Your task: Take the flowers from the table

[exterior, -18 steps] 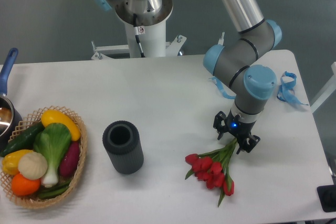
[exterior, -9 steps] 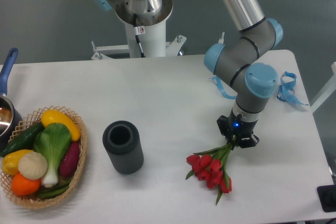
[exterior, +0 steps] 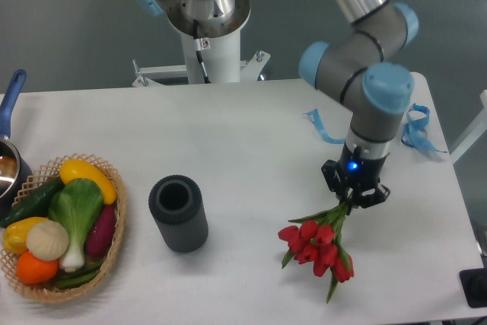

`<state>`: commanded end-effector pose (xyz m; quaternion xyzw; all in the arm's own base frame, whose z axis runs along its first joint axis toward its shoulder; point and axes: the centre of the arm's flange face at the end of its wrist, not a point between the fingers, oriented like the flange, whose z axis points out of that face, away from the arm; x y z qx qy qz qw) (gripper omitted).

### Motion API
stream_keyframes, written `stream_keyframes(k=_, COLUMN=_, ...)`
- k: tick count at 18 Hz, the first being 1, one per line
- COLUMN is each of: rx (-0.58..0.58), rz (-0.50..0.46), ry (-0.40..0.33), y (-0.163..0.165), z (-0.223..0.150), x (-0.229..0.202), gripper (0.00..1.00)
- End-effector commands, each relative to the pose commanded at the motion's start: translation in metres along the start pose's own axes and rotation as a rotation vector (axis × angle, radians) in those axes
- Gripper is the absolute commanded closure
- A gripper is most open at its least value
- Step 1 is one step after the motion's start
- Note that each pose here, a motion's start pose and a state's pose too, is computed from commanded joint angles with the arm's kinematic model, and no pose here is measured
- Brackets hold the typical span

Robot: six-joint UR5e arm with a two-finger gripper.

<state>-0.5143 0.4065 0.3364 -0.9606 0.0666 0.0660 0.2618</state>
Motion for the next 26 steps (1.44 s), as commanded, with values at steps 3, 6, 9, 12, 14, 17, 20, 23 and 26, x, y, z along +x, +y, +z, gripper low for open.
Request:
stream_keyframes(k=3, rx=0.136, rz=-0.047, ry=-0.028, y=-0.028, z=-0.047, x=0.007, gripper=0.87)
stream_keyframes(k=6, rx=0.258, rz=-0.106, ry=-0.021, y=-0.052, z=-0.085, x=0.018, gripper=0.87)
stream_keyframes(k=9, rx=0.399, rz=-0.114, ry=0.012, y=-0.076, z=-0.117, x=0.033, gripper=0.87)
stream_keyframes(k=12, rx=0.491, rz=-0.159, ry=0.046, y=-0.080, z=-0.139, x=0.039, gripper=0.87)
stream_keyframes(k=14, rx=0.538, rz=-0.167, ry=0.070, y=-0.076, z=-0.142, x=0.040, gripper=0.87)
stream_keyframes(k=17, rx=0.565, rz=-0.178, ry=0.100, y=-0.068, z=-0.134, x=0.045, gripper=0.87)
stream_keyframes(k=20, rx=0.567, rz=-0.181, ry=0.102, y=-0.067, z=-0.134, x=0.045, gripper=0.87)
stream_keyframes(k=23, rx=0.575, rz=-0.180, ry=0.102, y=-0.067, z=-0.137, x=0.045, gripper=0.87)
stream_keyframes(k=26, rx=0.577, rz=-0.183, ry=0.099, y=-0.065, z=-0.139, x=0.046, gripper=0.87)
